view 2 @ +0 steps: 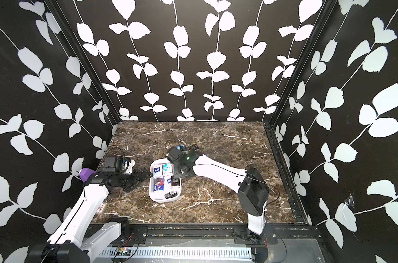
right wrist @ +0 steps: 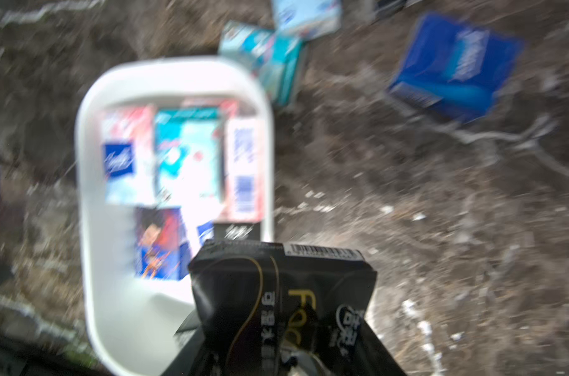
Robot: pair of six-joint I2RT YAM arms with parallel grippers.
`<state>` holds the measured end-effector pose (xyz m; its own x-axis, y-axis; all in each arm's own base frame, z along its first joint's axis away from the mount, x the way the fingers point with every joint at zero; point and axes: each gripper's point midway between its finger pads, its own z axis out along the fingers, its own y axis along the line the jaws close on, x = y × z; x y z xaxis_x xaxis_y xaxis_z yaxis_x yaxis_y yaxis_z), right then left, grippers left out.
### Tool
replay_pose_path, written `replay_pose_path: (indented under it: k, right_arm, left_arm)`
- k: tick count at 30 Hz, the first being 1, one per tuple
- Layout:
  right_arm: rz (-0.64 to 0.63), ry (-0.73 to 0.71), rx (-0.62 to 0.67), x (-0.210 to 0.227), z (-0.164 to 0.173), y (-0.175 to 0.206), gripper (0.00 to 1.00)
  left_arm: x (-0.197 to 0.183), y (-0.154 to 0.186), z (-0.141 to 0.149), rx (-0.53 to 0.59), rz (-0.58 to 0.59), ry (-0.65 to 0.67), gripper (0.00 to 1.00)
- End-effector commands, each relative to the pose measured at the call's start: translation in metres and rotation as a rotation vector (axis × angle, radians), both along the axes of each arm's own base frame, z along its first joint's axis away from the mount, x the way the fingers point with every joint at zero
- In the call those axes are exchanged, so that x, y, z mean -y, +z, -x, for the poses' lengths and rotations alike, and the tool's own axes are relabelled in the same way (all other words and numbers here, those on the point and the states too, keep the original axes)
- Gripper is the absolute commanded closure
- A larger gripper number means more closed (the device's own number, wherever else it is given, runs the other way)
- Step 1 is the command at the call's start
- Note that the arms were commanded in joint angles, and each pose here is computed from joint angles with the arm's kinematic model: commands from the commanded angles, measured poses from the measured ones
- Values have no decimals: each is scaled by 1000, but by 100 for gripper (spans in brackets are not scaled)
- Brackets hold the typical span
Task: Put the pocket tissues into the storage box
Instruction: Place the pocket tissues in the storage box.
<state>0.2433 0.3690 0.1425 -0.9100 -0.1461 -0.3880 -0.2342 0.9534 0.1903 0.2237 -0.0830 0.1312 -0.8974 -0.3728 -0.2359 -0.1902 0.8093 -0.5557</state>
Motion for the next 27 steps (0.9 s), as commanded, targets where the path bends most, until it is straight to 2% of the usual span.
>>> replay_pose_path:
  k: [1, 9, 12, 17, 27]
  right_arm:
    - [-34, 33, -28, -27, 24, -8, 46]
    - [-25, 166, -90, -92, 58, -33, 46]
    - [16, 186, -111, -97, 60, -41, 44]
    - [17, 200, -134, -100, 64, -44, 40]
    - [-69, 226, -143, -96, 74, -15, 28]
  left_arm:
    - [-4, 12, -12, 50, -29, 3, 1]
    - [-21, 18, -18, 51, -127, 36, 1]
    - [-25, 19, -17, 48, -145, 47, 1]
    - [-26, 20, -14, 52, -146, 56, 1]
    - [-26, 27, -12, 77, -150, 49, 1]
